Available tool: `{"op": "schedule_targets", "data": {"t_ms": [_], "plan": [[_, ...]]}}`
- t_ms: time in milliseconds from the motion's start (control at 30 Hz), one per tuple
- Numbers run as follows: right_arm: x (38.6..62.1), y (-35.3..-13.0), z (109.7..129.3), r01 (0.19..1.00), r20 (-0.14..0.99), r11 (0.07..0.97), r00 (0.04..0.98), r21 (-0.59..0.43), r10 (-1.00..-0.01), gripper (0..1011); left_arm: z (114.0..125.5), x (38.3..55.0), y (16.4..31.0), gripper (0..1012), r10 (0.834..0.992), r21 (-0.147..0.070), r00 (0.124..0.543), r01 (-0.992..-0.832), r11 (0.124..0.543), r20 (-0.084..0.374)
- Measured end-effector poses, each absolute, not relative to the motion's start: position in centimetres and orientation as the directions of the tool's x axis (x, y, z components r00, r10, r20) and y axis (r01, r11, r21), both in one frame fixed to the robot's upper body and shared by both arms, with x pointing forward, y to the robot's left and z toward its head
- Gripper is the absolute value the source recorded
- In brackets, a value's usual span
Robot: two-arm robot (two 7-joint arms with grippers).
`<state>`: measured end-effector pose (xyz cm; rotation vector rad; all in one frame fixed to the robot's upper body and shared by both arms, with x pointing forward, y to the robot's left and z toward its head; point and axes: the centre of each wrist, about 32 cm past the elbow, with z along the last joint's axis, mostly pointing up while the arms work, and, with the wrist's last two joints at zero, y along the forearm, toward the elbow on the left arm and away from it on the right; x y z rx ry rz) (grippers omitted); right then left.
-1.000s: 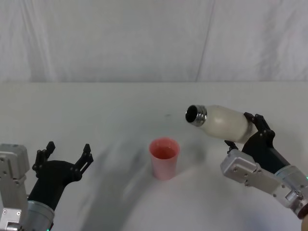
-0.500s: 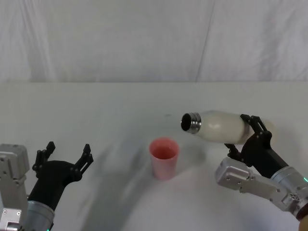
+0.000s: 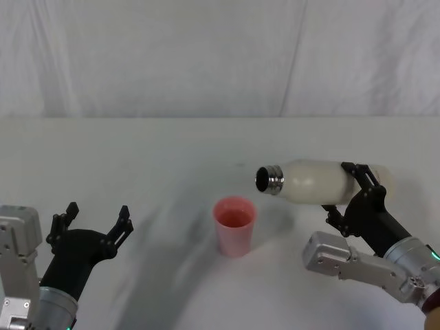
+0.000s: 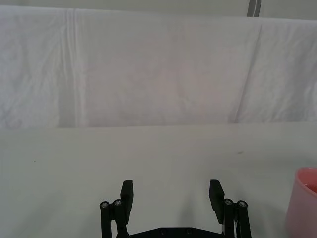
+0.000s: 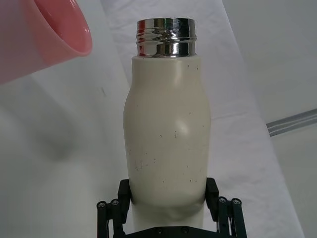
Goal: Grasp the thermos with one hand and pour water into the cup lid.
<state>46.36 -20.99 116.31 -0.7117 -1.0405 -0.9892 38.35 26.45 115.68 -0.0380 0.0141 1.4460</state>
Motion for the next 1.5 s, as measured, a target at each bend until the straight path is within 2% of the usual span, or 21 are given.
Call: {"op": "schedule_targets", "data": {"t_ms": [833,1500], "plan": [[47.1,-20.7,116.7,0.907,0.968,0.420,0.136,-0.035,-0.212,940,115.7,38.4,26.5,1001,0.992,-0.018,0.124,-0.992,0.124,-0.033],[47.6,-20.9,117.2,0.905,0.980,0.424,0.111,-0.031,-0.165,940,115.7,38.4,26.5,1001,0.992,-0.018,0.125,-0.992,0.124,-0.033]]}}
